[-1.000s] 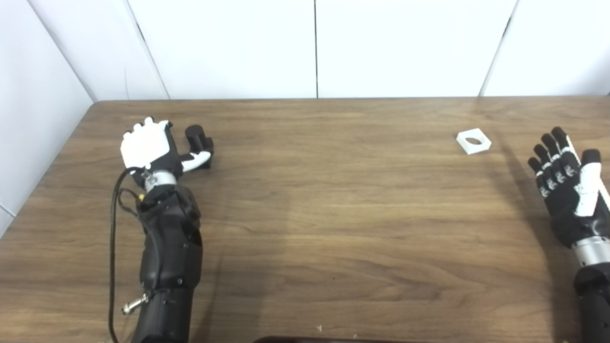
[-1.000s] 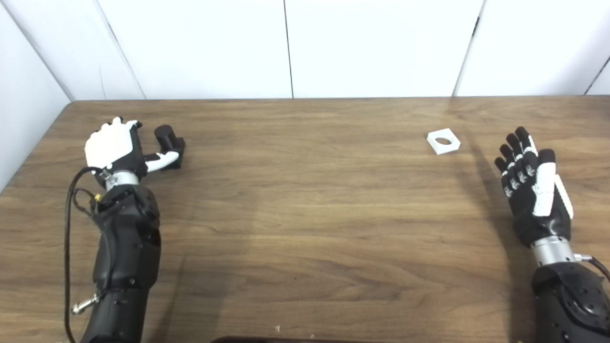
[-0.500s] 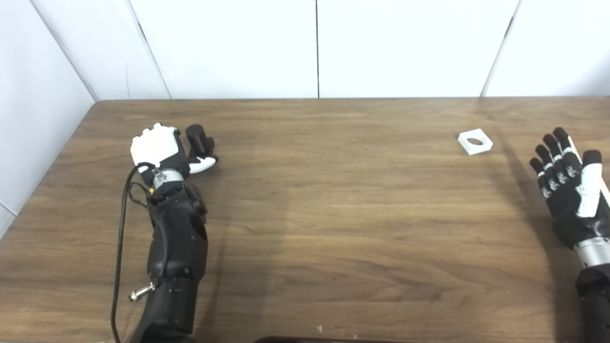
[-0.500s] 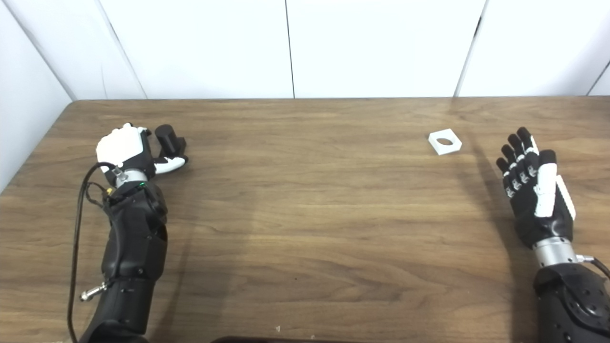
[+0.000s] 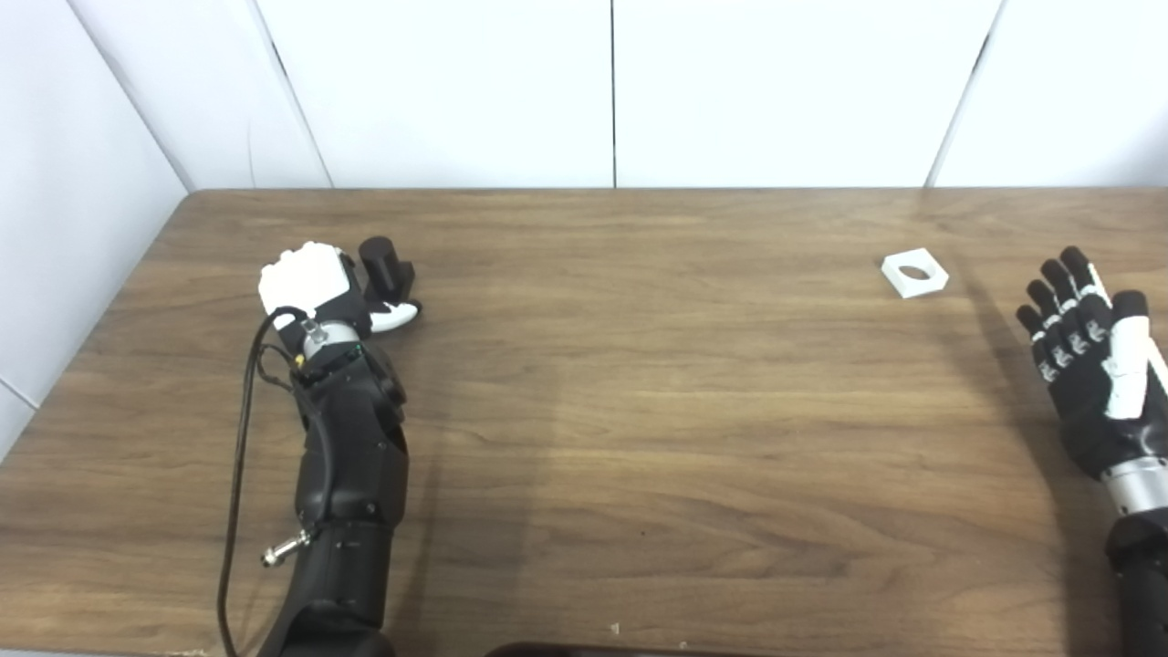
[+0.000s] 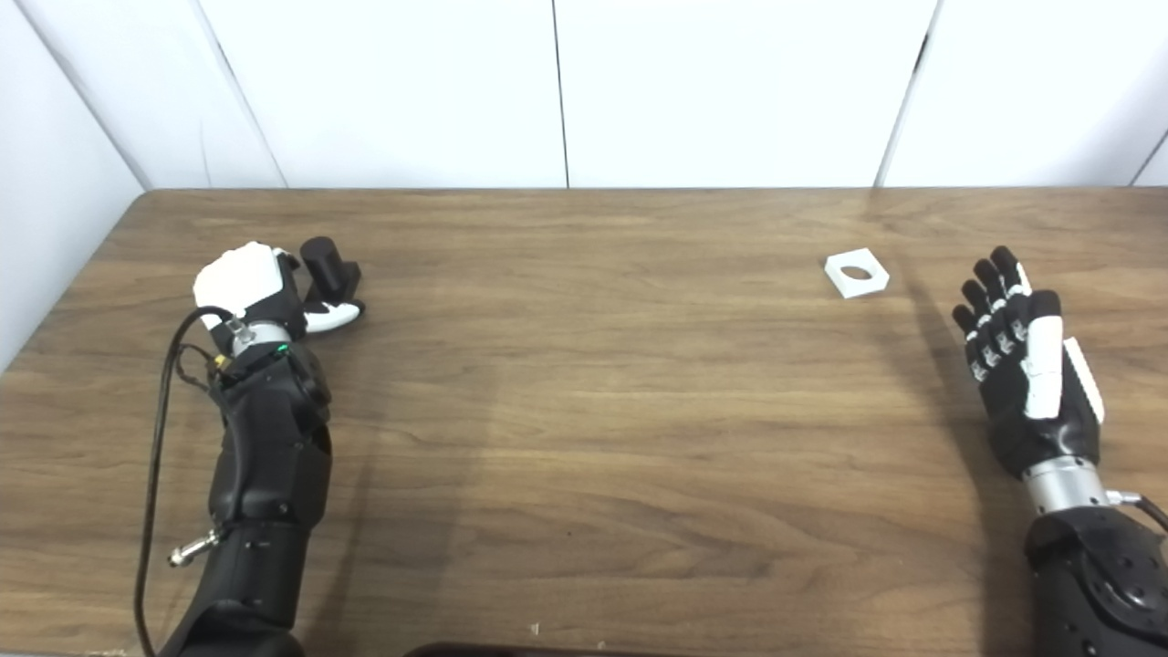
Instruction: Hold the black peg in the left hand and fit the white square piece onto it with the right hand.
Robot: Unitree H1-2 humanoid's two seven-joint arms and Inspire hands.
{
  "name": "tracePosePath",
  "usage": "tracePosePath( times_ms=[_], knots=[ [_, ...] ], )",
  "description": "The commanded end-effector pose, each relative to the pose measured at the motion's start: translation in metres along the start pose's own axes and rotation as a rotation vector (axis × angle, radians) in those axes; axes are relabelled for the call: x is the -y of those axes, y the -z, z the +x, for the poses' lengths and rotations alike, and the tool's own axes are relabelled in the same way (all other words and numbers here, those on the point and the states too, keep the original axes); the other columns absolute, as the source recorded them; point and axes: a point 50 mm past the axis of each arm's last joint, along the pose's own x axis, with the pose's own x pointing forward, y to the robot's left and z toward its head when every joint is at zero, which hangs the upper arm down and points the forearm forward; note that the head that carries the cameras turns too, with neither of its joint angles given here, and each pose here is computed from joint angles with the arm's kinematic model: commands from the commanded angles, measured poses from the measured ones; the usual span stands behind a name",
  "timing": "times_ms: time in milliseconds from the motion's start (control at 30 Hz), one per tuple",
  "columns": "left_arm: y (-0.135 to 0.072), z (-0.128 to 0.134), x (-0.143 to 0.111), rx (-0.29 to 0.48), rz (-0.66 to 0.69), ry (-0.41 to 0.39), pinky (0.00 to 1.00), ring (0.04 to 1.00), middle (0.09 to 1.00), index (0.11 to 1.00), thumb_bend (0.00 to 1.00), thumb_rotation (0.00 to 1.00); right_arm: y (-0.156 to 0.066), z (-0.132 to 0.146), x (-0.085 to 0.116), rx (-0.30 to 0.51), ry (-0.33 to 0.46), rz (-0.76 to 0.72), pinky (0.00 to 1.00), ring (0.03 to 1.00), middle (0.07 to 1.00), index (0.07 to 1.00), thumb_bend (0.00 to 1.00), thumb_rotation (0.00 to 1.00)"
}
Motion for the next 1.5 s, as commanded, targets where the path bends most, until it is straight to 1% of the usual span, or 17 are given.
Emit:
tracePosePath(
  times_ms=[0,167,200,300,433,600,700,800,1000,1200,1367,1467],
  knots=[
    [-0.011,0.009,-0.022,0.009,-0.007,-0.065,1.0,1.0,0.979,0.76,0.77,0.44,0.05,-0.038,-0.003,-0.144,0.035,0.071,1.0,1.0,1.0,1.0,0.6,0.93],
    [-0.015,0.009,-0.022,0.014,0.014,-0.061,1.0,1.0,0.981,0.763,0.77,0.45,0.049,-0.04,-0.003,-0.148,0.035,0.062,1.0,1.0,1.0,1.0,0.61,0.94],
    [-0.015,0.009,-0.022,0.016,0.023,-0.062,1.0,1.0,0.979,0.77,0.76,0.47,0.049,-0.04,-0.003,-0.147,0.035,0.061,1.0,1.0,1.0,1.0,0.6,0.94],
    [-0.017,0.01,-0.02,0.017,0.038,-0.071,1.0,1.0,0.977,0.783,0.76,0.47,0.048,-0.041,-0.001,-0.146,0.035,0.06,1.0,1.0,1.0,1.0,0.6,0.95],
    [-0.018,0.01,-0.019,0.016,0.037,-0.072,1.0,1.0,0.978,0.784,0.75,0.44,0.047,-0.042,-0.001,-0.155,0.033,0.053,1.0,1.0,1.0,1.0,0.6,0.95],
    [-0.019,0.011,-0.02,0.016,0.04,-0.068,1.0,1.0,0.974,0.77,0.73,0.44,0.048,-0.042,-0.001,-0.157,0.034,0.069,1.0,1.0,1.0,1.0,0.62,0.93],
    [-0.02,0.011,-0.019,0.016,0.032,-0.066,1.0,1.0,0.975,0.763,0.73,0.43,0.048,-0.041,-0.002,-0.152,0.028,0.067,1.0,1.0,1.0,1.0,0.61,0.93],
    [-0.021,0.011,-0.019,0.018,0.025,-0.064,1.0,1.0,0.973,0.755,0.72,0.41,0.048,-0.042,-0.003,-0.155,0.032,0.073,1.0,1.0,1.0,1.0,0.63,0.92],
    [-0.026,0.01,-0.02,0.025,-0.01,-0.06,1.0,1.0,0.982,0.753,0.69,0.34,0.049,-0.042,-0.002,-0.161,0.034,0.075,1.0,1.0,1.0,1.0,0.63,0.93],
    [-0.029,0.011,-0.019,0.028,0.004,-0.05,1.0,1.0,0.982,0.753,0.66,0.34,0.048,-0.041,-0.002,-0.161,0.028,0.061,1.0,1.0,1.0,1.0,0.61,0.93],
    [-0.029,0.013,-0.018,0.027,0.012,-0.046,1.0,1.0,0.978,0.726,0.66,0.31,0.048,-0.04,0.0,-0.163,0.021,0.061,1.0,1.0,1.0,1.0,0.63,0.93],
    [-0.028,0.012,-0.019,0.029,-0.002,-0.051,1.0,1.0,0.972,0.666,0.67,0.26,0.047,-0.039,0.0,-0.157,0.022,0.062,1.0,1.0,1.0,1.0,0.62,0.92]
  ],
)
